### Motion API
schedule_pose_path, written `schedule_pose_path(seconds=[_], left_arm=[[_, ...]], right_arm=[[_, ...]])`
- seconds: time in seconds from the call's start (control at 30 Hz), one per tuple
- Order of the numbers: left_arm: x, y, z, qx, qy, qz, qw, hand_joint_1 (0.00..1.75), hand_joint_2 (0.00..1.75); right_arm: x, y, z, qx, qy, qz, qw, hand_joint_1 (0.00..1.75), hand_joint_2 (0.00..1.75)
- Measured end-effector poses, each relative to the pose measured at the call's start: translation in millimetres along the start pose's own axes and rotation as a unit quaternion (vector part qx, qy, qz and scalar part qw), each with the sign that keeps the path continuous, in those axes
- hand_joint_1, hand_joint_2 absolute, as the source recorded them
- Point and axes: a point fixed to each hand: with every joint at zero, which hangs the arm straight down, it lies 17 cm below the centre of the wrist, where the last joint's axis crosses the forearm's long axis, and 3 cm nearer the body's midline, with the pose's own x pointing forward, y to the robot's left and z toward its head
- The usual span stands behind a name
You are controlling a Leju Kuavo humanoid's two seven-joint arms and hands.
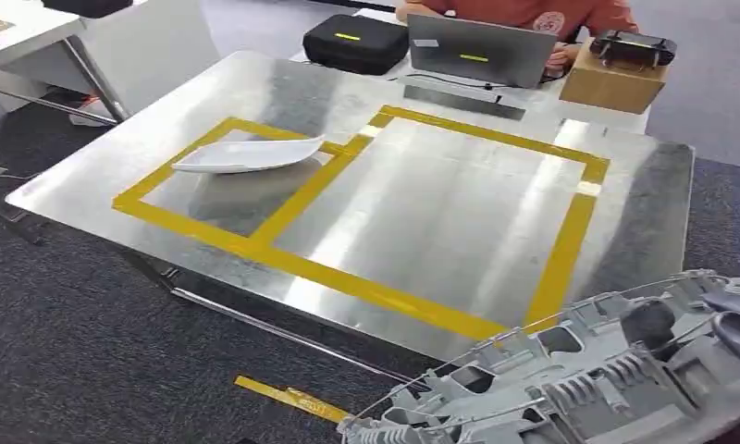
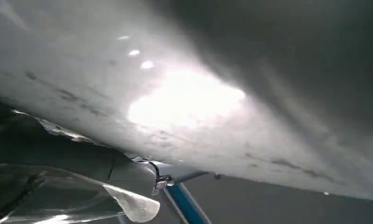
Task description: Take the parts from the cabinet and place them on the table.
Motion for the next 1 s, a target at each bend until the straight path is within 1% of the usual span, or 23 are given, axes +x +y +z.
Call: schedule_pose_path(seconds=[0.27, 0.4, 0.57, 0.7, 1.0], left_arm=[[-4.2, 2.1, -0.6, 0.001, 0.005, 0.003, 1.000, 0.00, 1.75], [4.9, 7.5, -1.0, 0.003, -0.001, 0.009, 1.000, 0.00, 1.75], [-5.5, 3.4, -1.0, 0.000, 0.007, 0.009, 1.000, 0.00, 1.75], [-0.9, -0.4, 0.0, -0.002, 0.003, 0.010, 1.000, 0.00, 1.75], [-5.8, 0.4, -0.3, 0.005, 0.007, 0.015, 1.000, 0.00, 1.75]], right_arm=[[1.1, 0.8, 0.5, 0.003, -0.002, 0.001, 1.000, 1.75, 1.75], [1.3, 1.2, 1.0, 0.004, -0.002, 0.001, 1.000, 1.75, 1.75], [1.3, 1.5, 0.9, 0.004, -0.002, 0.001, 1.000, 1.75, 1.75], [1.5, 2.1, 1.9, 0.006, -0.001, 0.001, 1.000, 1.75, 1.75], [1.2, 4.3, 3.1, 0.010, 0.000, 0.001, 1.000, 1.75, 1.75]])
